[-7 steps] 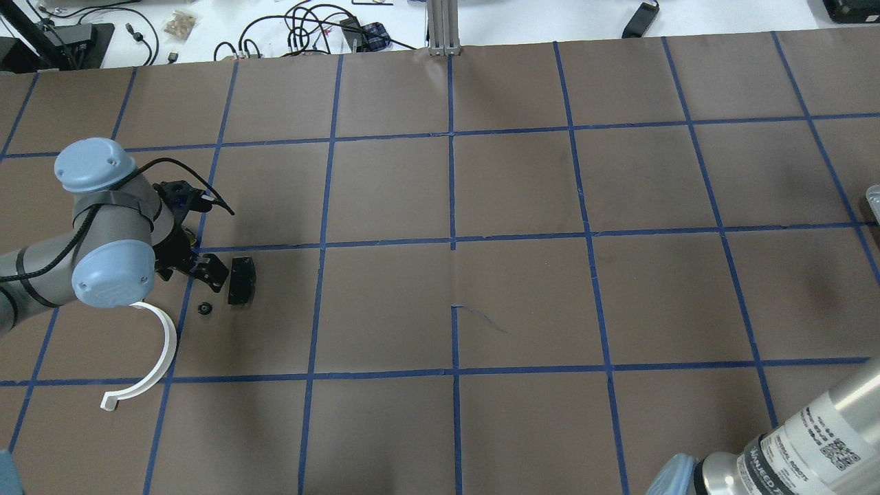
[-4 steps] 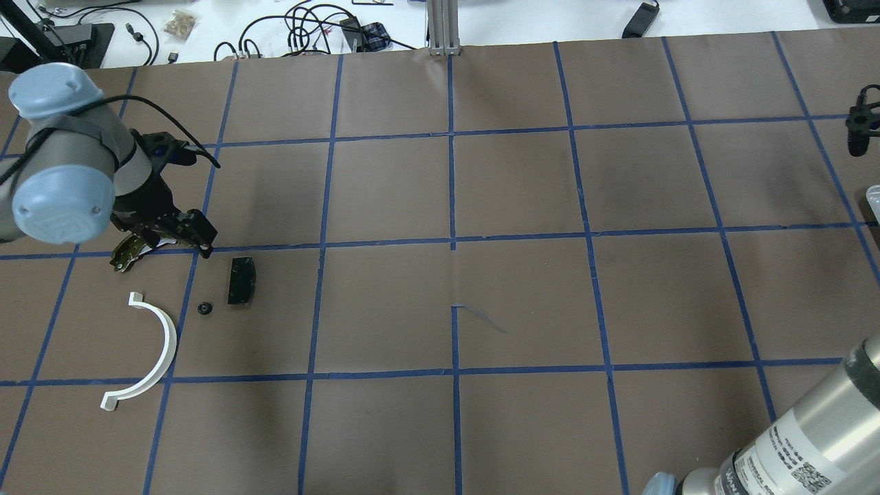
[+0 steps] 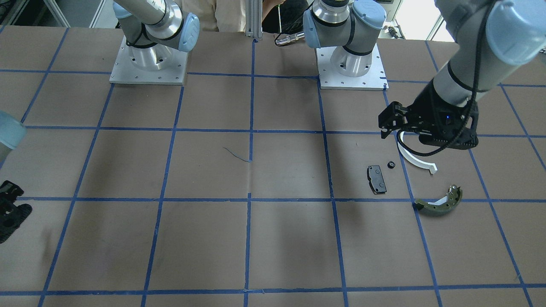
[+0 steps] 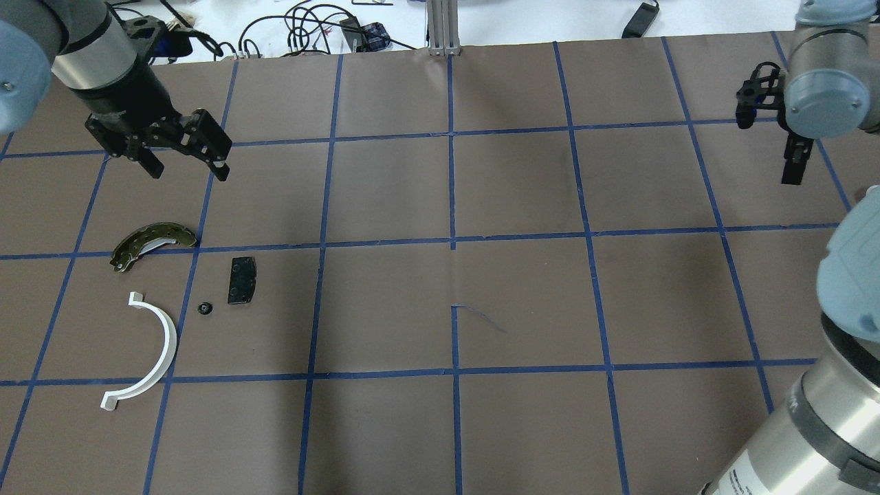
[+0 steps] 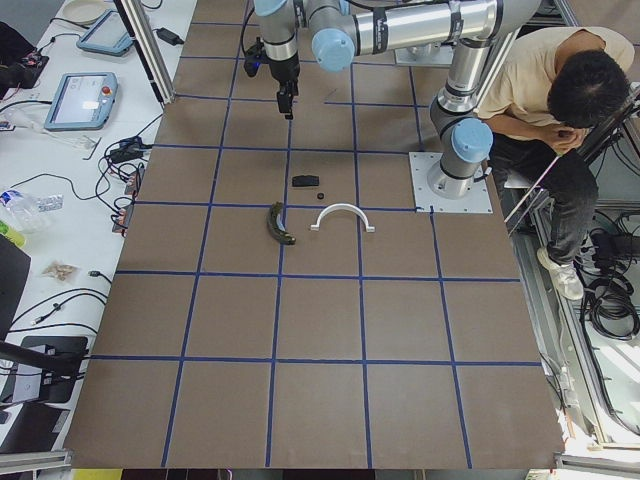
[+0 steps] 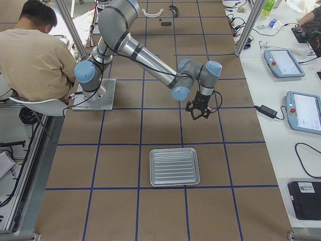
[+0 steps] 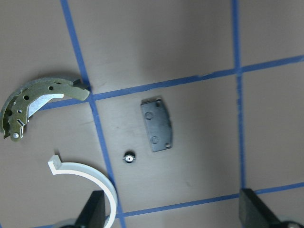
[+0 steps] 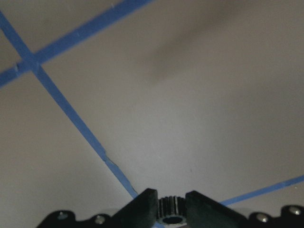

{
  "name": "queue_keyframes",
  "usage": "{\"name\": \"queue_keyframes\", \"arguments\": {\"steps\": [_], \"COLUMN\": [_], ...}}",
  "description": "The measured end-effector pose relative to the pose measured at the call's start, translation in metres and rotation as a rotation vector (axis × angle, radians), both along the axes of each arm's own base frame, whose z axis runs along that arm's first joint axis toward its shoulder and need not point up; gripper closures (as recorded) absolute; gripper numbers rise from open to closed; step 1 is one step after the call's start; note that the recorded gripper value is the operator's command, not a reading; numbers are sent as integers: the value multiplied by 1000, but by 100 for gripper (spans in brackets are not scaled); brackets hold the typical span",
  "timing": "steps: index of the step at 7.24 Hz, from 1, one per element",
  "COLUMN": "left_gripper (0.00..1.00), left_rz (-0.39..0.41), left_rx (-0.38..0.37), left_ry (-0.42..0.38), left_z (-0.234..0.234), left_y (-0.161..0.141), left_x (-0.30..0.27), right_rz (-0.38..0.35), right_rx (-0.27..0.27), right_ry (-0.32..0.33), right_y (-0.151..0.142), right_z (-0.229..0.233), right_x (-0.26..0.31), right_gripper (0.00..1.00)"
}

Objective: Place bearing gear from tray to pile

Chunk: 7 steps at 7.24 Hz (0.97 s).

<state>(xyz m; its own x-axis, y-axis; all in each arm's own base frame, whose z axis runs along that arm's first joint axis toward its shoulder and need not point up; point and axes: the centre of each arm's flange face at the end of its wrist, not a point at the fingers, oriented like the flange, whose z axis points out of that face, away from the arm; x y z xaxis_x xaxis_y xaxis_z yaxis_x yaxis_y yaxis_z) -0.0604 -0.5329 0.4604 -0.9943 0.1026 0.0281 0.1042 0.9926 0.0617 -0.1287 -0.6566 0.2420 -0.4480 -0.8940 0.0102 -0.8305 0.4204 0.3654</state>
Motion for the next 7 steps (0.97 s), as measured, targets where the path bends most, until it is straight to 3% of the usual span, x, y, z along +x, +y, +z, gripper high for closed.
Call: {"name": "queue_keyframes", "arguments": {"steps": [3,5,7], "left_gripper": [0,0,0], "left_rz": [129,146,138], "left_rx": [-75,-90,-94], "left_ry": [-14,-10,-12], "left_z": [41,50,51], "left_y": [30,43,51], "left_x": [-47,-69,-73], "right_rz": [-143,-283,-414], "right_rx": [-19,-26,-27], "right_ry": [-57,-100,-130], "right_y": [2,19,55], "right_z": [1,-5,-16], "right_x": [143,243,340], "right_gripper": [100,100,100]}}
